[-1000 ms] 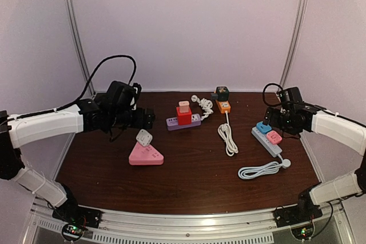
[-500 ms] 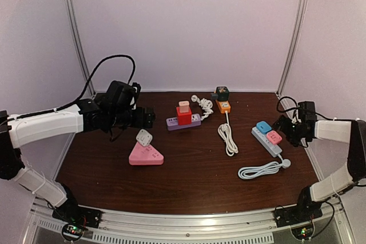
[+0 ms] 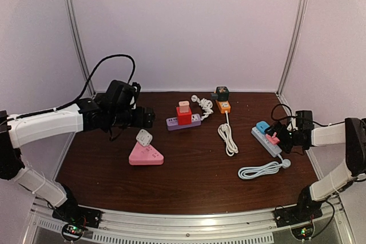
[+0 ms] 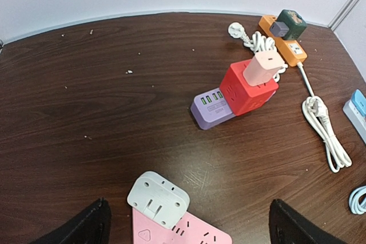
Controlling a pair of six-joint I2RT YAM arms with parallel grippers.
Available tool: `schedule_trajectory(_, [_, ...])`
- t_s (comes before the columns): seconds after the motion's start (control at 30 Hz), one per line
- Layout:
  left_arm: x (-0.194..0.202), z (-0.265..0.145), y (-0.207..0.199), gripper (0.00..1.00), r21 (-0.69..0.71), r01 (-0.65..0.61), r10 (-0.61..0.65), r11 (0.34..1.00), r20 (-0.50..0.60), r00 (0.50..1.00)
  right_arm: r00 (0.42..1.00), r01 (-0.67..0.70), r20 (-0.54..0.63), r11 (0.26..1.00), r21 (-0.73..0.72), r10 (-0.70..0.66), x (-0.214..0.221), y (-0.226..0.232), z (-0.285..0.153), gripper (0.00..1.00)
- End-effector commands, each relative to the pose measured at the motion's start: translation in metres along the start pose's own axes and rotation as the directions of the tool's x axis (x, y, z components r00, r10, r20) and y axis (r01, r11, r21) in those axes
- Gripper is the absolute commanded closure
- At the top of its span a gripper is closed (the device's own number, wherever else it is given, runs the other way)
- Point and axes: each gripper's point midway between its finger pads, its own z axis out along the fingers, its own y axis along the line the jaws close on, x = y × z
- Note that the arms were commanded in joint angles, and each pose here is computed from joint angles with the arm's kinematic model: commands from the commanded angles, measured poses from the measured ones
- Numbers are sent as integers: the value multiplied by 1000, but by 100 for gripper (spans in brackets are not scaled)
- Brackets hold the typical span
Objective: Pull the plug off the socket
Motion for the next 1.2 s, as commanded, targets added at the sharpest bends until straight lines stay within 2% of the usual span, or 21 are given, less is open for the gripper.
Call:
schedule_trajectory(0.0, [-15, -2, -3, 2, 6, 29, -29, 1000, 33, 999, 999, 12, -32, 996, -92, -15, 16, 25, -2, 0])
schedule_trajectory(0.2, [-14, 2, -6, 2, 16, 31, -32, 999, 26, 999, 994, 71, -69, 989, -126, -80, 43, 47, -1, 0])
schedule_trajectory(0.5, [-13, 1, -6, 2, 21, 35, -36, 999, 25, 999, 975, 201, -94, 979, -37, -203, 66, 55, 8, 0])
schedule_trajectory(0.6, [-12, 0, -5, 2, 19, 35, -36, 999, 25, 999, 959, 271, -97, 961, 50, -266, 68, 49, 5, 0])
schedule_trajectory(0.77, [-11, 0, -4, 2, 15, 31, -31, 999, 26, 999, 932, 355, -115, 929, 108, -343, 79, 42, -1, 0])
schedule_trajectory(1.03, [-12, 4, -8, 2, 24, 19, -20, 1000, 23, 1000, 917, 392, -165, 897, 203, -363, 99, 23, -9, 0])
schedule_trajectory(1.17, [-11, 6, -8, 2, 24, 15, -15, 1000, 19, 1000, 904, 420, -192, 878, 229, -382, 112, 22, -13, 7])
